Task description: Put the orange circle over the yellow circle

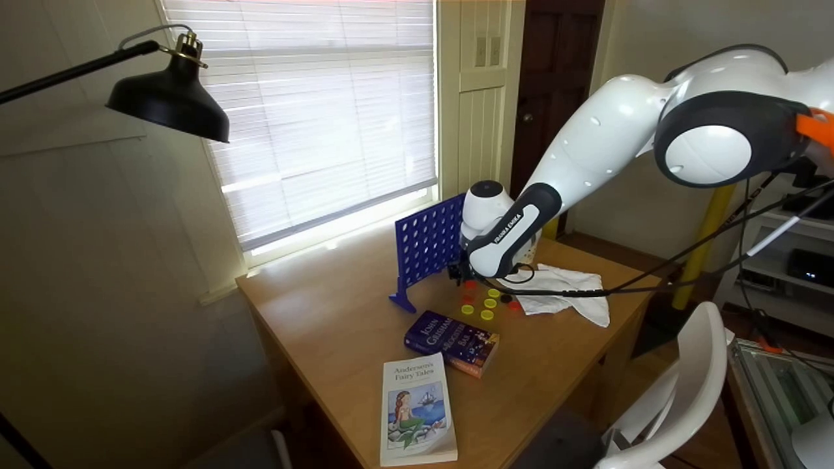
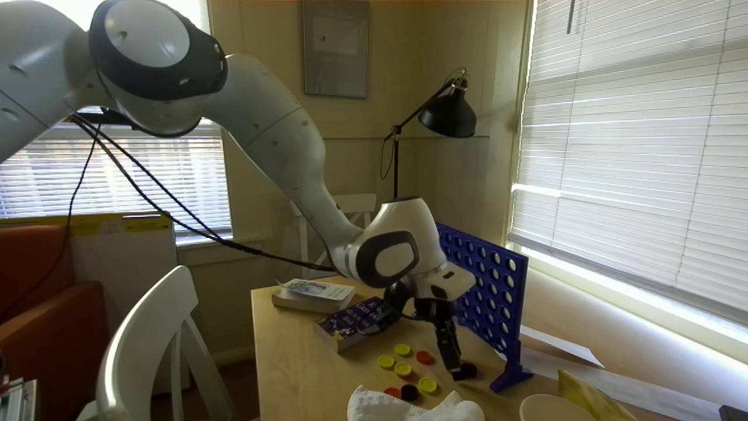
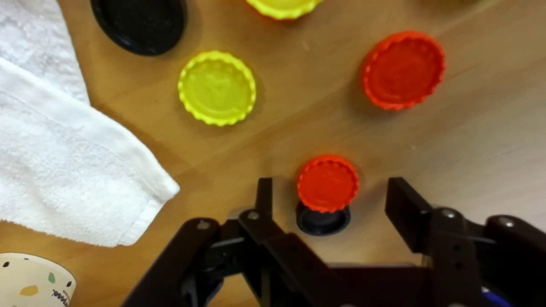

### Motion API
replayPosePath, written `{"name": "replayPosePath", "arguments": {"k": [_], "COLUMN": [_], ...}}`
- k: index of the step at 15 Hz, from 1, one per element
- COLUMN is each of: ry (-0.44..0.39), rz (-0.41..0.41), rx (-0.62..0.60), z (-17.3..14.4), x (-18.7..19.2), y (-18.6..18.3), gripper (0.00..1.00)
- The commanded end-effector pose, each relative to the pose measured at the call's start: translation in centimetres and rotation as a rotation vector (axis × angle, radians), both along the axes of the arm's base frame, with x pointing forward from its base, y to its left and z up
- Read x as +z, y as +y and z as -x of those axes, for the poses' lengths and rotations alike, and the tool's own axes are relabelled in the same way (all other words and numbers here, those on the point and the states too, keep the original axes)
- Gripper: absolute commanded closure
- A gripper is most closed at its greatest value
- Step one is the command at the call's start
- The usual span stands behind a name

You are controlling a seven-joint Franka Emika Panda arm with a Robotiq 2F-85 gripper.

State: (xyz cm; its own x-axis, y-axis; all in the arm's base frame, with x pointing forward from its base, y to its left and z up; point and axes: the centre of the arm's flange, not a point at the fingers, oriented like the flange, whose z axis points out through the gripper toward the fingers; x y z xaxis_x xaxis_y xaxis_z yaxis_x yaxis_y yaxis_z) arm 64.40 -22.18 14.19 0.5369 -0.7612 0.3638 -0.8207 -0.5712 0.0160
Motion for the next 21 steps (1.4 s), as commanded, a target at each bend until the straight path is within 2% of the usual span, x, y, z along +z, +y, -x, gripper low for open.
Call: {"name": "replayPosePath", "arguments": {"k": [1,3,4,7,11,16,21], "ry": [0.010,0.011,0.011,0.009,-0.008,0.045,0.271], "rz": [0.017,0.021,0.023,0.025,0.035,0.005,-0.143], "rx": [-0.015,-0.015,-0.015,-0.009,0.032,0.076,0.115], "z": [-0.6,-0.7,-0.7,-0.4,1.3,3.6,5.3], "x": [-0.1,-0.1,0.0,0.5,3.2,7.2,10.0], "y": [0.3,0.4,0.4,0.5,1.8,3.7,3.6], "gripper": [0.39,0.56,0.60,0.88,0.90,0.90,0.90]}}
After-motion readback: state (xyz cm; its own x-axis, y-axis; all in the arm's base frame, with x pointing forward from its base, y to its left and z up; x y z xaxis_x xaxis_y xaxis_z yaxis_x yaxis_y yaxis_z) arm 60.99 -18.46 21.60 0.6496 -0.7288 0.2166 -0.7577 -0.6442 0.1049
